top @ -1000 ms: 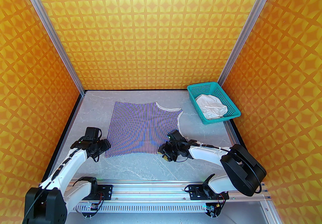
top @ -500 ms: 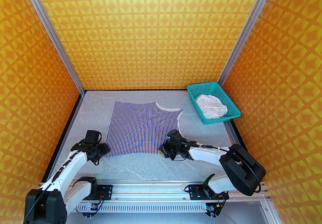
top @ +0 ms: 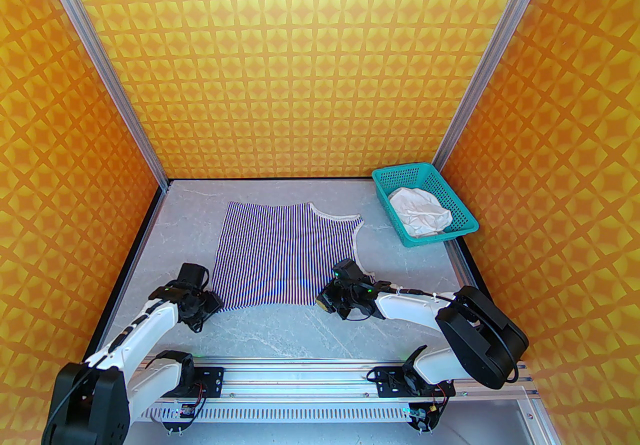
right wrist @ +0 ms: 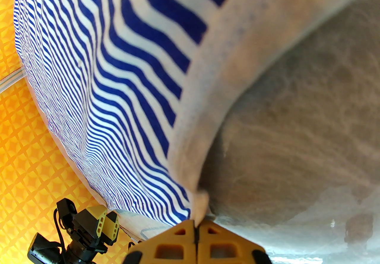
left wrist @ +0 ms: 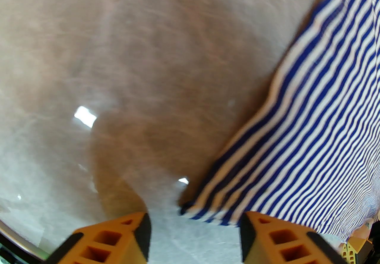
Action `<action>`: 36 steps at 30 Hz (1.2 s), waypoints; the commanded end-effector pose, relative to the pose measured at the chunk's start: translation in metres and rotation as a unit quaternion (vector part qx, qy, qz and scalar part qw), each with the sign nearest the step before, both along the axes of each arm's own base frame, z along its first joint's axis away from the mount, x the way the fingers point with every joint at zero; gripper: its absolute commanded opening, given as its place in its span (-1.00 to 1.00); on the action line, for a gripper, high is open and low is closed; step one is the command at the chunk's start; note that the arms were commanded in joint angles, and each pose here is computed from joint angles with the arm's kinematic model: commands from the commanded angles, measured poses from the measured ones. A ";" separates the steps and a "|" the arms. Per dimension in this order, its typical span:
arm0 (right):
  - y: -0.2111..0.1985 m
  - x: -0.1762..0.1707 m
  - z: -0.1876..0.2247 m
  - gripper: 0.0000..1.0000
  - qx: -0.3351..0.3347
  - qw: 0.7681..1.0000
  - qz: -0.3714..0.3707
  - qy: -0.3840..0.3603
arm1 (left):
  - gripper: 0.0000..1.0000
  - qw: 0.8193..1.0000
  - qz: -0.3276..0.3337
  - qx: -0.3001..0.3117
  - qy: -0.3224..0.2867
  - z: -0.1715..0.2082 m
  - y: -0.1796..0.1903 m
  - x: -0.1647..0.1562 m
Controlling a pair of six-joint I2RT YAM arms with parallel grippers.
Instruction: Fold and stack the mixed laundry pile
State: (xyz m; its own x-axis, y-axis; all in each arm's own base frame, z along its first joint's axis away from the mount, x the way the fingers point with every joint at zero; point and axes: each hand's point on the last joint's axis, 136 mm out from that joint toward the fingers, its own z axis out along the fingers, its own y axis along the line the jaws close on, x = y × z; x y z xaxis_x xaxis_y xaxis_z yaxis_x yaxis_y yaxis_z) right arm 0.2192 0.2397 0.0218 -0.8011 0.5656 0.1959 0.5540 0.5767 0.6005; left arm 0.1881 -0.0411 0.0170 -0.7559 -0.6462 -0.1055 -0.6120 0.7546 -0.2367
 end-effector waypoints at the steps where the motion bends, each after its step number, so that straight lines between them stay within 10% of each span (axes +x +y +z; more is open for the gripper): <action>1: -0.002 0.001 -0.007 -1.00 -0.014 1.000 -0.001 -0.004 | -0.11 0.999 0.001 -0.025 -0.020 0.003 -0.011 0.012; 10: -0.004 0.001 -0.006 -1.00 -0.020 1.000 0.002 -0.009 | -1.00 0.999 -0.018 -0.007 -0.050 0.009 -0.009 0.029; 36: -0.016 0.048 0.062 -1.00 -0.113 0.988 0.050 -0.088 | -1.00 0.984 -0.063 0.019 -0.167 0.096 -0.010 0.111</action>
State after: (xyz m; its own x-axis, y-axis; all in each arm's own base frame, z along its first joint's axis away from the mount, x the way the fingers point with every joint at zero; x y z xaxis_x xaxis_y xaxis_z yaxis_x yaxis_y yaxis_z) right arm 0.2590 0.2366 0.0816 -0.8586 0.5121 -0.0237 0.4044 0.7050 0.5826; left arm 0.2796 -0.0548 0.0952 -0.7662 -0.5553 -0.3235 -0.4361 0.8190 -0.3729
